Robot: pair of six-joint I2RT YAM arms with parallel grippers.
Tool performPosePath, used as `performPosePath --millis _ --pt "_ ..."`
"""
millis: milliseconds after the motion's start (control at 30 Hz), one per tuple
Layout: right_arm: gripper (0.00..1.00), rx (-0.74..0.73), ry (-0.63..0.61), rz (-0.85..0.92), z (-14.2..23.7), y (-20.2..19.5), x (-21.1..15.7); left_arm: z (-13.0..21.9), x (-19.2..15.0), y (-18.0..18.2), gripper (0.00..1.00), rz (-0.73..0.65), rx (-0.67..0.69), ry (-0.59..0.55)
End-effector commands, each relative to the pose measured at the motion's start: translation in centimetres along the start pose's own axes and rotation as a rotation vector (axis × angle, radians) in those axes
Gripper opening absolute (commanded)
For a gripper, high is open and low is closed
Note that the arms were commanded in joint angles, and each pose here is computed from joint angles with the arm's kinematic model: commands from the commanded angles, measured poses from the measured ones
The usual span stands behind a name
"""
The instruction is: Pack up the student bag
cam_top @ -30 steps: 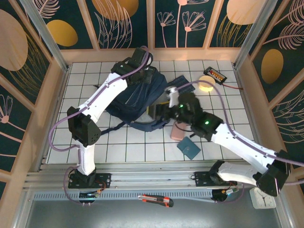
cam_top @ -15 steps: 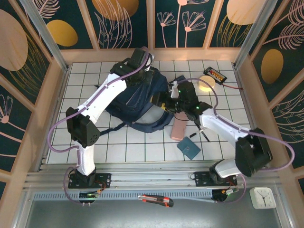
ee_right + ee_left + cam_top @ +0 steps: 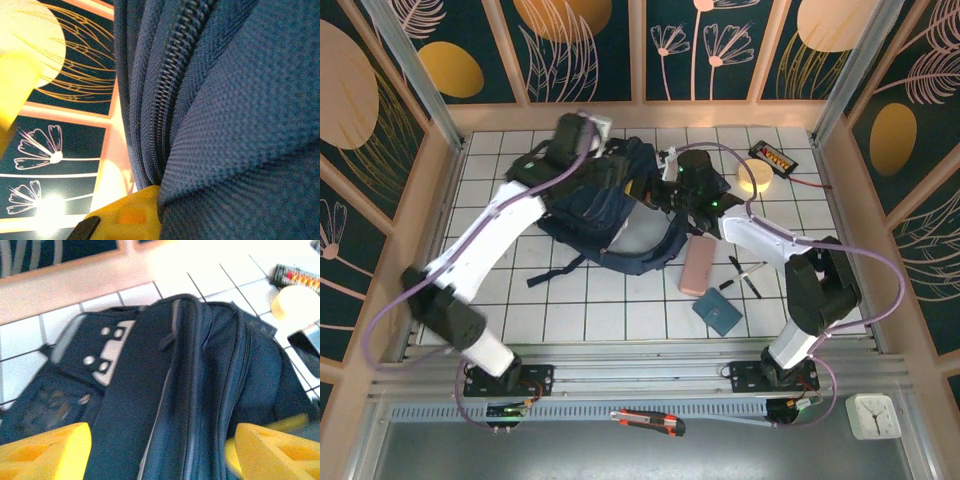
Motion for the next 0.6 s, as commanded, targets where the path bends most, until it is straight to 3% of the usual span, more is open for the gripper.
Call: performPosePath --millis 0,233,567 --pt "0.00 0.065 -0.096 0.101 0.4 3.8 2.9 3.7 -2.8 2.0 0.75 0.129 -0.027 -0.058" --pt "0.00 0.070 -0.097 0.124 0.2 6.1 4.1 2.3 -12.6 -0.2 0.66 0.257 -0.367 0.163" --pt "0.00 0.058 -0.085 0.139 0.6 7.2 3.9 -0.6 -17.5 -0.2 0.57 0.267 -0.415 0.299"
Point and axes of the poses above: each hand's point on the last joint's axis, 136 mm out from that joint toward the fingers, its own z axis back along the fingers, its own y axis along the line the jaws close on, x = y × z, the point moved 9 cm from there along z, back along the fingers, and after that the axes turned 4 degrees about -z, right-handed, at the moved point
